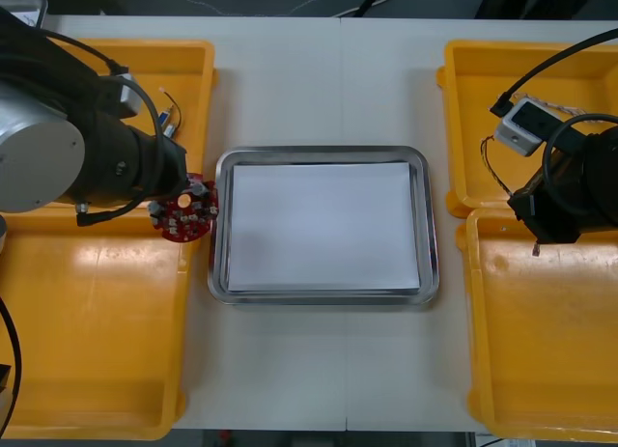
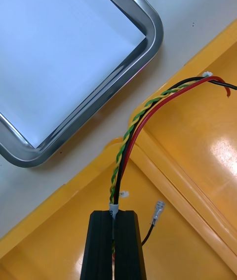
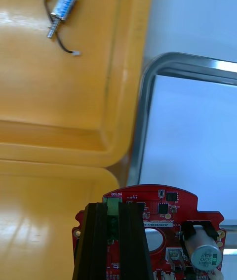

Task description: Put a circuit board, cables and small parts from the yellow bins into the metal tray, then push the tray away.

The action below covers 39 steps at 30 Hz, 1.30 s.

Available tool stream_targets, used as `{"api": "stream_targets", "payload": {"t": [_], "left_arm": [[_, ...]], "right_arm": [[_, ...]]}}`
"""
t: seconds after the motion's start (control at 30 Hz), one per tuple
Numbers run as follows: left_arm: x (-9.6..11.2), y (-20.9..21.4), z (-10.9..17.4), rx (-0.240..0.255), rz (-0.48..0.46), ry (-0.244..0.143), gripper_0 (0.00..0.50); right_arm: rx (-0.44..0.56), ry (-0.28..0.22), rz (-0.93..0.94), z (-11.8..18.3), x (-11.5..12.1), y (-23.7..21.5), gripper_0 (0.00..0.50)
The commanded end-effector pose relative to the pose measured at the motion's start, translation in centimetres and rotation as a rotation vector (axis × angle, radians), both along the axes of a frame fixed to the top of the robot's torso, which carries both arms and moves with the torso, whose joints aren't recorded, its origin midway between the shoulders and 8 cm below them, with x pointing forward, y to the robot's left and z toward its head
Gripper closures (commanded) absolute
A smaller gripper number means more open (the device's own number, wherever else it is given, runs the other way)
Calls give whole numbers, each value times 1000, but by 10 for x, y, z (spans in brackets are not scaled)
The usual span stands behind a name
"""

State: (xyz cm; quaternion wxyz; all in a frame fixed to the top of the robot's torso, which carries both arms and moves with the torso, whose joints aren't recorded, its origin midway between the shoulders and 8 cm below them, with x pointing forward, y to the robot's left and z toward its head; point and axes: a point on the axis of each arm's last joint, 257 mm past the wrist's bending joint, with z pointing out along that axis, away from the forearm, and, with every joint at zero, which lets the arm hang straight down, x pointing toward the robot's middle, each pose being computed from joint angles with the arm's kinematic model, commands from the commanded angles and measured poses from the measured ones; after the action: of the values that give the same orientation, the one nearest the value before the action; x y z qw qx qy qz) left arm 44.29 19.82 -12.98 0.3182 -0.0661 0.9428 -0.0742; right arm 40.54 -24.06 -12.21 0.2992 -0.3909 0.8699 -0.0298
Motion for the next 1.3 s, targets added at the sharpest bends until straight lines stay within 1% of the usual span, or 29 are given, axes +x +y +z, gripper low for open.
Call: {"api": "stream_targets", "payload": {"t": [0.03,0.1,0.17,0.2,0.3,0.37,0.43,0.6,0.73,0.87,0.93,1.0,1.3], "left_arm": [[-3,-49,11,-30,-60,-19,500],[-5,-58,3,-13,-67,-4,500],[-3,-65,-8,25,-70,12,500],[-2,-66,-10,39,-69,13,500],[3,-72,-28,93,-61,39,500],[8,-75,-33,104,-60,40,500],[14,-82,-41,105,-66,43,500],[22,-95,-51,107,-75,47,500],[26,-101,-58,126,-72,63,500],[31,-101,-64,138,-67,67,500],[33,-100,-71,152,-66,70,500],[33,-101,-74,157,-68,72,500],[29,-110,-82,152,-86,84,500]], "right_arm": [[-44,-43,43,15,1,1,500],[-43,-42,40,16,1,1,500],[-43,-41,33,16,1,0,500],[-44,-44,28,16,1,-1,500],[-51,-47,13,17,3,-6,500],[-50,-39,7,16,4,-8,500],[-49,-29,2,13,4,-10,500],[-56,-26,-6,13,5,-14,500],[-68,-28,-9,15,4,-18,500],[-71,-21,-15,14,5,-21,500],[-73,-15,-19,13,5,-24,500],[-74,-12,-16,13,5,-25,500],[-62,-5,7,13,3,-19,500]]}}
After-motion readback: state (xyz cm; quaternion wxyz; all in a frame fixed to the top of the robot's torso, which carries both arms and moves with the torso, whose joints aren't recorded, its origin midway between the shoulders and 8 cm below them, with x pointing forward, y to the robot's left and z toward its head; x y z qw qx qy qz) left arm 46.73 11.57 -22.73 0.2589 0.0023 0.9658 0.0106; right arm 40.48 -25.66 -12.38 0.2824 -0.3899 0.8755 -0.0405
